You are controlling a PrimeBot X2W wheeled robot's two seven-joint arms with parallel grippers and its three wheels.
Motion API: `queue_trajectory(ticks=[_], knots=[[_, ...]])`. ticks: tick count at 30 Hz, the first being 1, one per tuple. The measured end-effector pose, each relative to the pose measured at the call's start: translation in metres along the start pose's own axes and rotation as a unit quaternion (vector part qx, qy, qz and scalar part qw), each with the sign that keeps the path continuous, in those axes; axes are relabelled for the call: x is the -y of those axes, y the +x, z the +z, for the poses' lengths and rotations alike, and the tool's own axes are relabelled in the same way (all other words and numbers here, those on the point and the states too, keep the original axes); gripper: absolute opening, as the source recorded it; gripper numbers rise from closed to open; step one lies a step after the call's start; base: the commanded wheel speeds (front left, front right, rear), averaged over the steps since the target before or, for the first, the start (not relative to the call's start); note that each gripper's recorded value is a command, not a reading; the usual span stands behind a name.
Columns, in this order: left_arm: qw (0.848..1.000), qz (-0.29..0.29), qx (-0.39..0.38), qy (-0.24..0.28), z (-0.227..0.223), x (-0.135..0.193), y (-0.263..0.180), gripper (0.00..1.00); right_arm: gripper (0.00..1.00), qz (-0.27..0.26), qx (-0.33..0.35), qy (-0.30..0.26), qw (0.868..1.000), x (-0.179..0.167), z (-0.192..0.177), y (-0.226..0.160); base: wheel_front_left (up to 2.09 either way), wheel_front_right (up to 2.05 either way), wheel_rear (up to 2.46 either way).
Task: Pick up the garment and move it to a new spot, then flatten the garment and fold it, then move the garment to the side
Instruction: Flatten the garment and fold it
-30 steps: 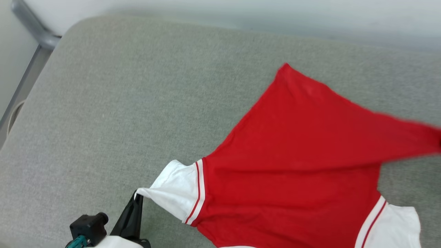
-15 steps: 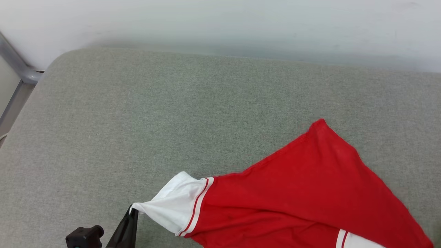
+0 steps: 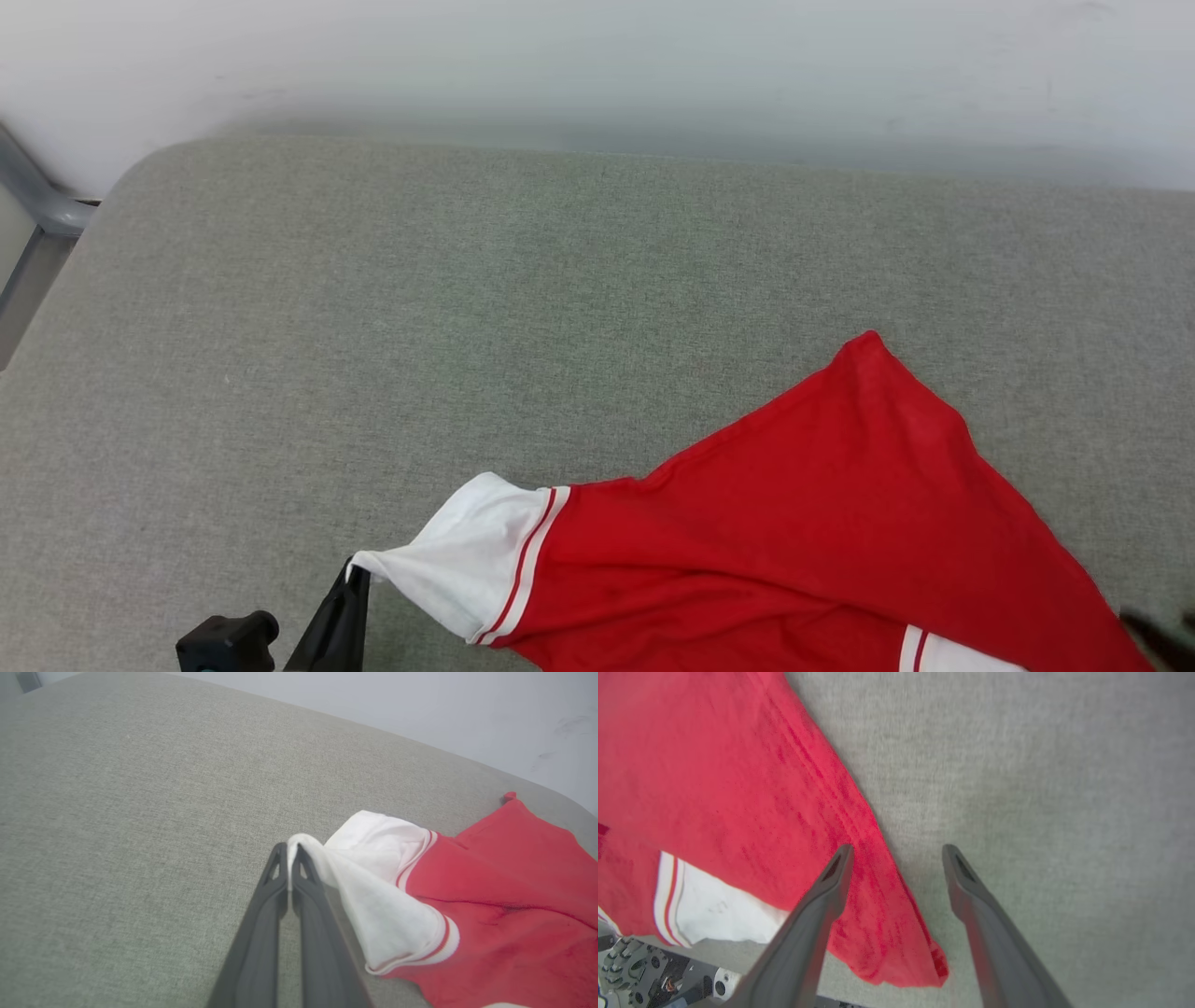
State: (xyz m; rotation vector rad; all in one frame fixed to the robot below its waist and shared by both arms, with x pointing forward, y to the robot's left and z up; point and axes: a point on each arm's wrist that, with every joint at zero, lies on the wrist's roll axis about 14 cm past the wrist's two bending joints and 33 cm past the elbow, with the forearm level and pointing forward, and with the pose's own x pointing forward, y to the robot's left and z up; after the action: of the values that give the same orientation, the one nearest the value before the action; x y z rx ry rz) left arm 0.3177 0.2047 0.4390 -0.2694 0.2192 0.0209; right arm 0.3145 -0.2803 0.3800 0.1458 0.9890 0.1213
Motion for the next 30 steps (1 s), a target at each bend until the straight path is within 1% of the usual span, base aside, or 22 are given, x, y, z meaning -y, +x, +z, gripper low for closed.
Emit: queue_trajectory(ticks=[4, 8, 10, 13, 17, 20, 25, 30], knots=[[1.000, 0.001, 0.001, -0.001, 0.000, 0.000, 0.000, 0.00, 1.00, 0.013, 0.102, -0.016, 0.995, -0.012, 0.064, -0.009, 0.00, 0.00, 0.00], [1.000, 0.003, 0.002, -0.001, 0.001, 0.000, 0.002, 0.00, 1.00, 0.028, 0.180, -0.060, 0.981, -0.032, 0.126, -0.022, 0.00, 0.00, 0.00], [1.000, 0.003, 0.003, -0.001, 0.002, 0.000, 0.004, 0.00, 1.00, 0.038, 0.206, -0.083, 0.974, -0.047, 0.154, -0.027, 0.00, 0.00, 0.00], [1.000, 0.003, 0.003, -0.001, 0.002, 0.001, 0.007, 0.00, 1.00, 0.058, 0.213, -0.130, 0.967, -0.075, 0.181, -0.025, 0.00, 0.00, 0.00], [1.000, 0.001, 0.007, -0.002, 0.004, 0.003, 0.014, 0.00, 1.00, 0.079, 0.184, -0.192, 0.961, -0.111, 0.198, -0.009, 0.00, 0.00, 0.00], [1.000, 0.003, 0.006, -0.003, 0.003, 0.003, 0.018, 0.00, 1.00, 0.085, 0.141, -0.231, 0.959, -0.130, 0.203, 0.010, 0.00, 0.00, 0.00], [1.000, 0.009, 0.004, -0.005, 0.001, 0.002, 0.024, 0.00, 1.00, 0.081, 0.044, -0.275, 0.957, -0.143, 0.193, 0.050, 0.00, 0.00, 0.00], [1.000, 0.015, 0.003, -0.006, -0.002, 0.000, 0.032, 0.00, 1.00, 0.066, -0.021, -0.303, 0.950, -0.145, 0.183, 0.089, 0.00, 0.00, 0.00]])
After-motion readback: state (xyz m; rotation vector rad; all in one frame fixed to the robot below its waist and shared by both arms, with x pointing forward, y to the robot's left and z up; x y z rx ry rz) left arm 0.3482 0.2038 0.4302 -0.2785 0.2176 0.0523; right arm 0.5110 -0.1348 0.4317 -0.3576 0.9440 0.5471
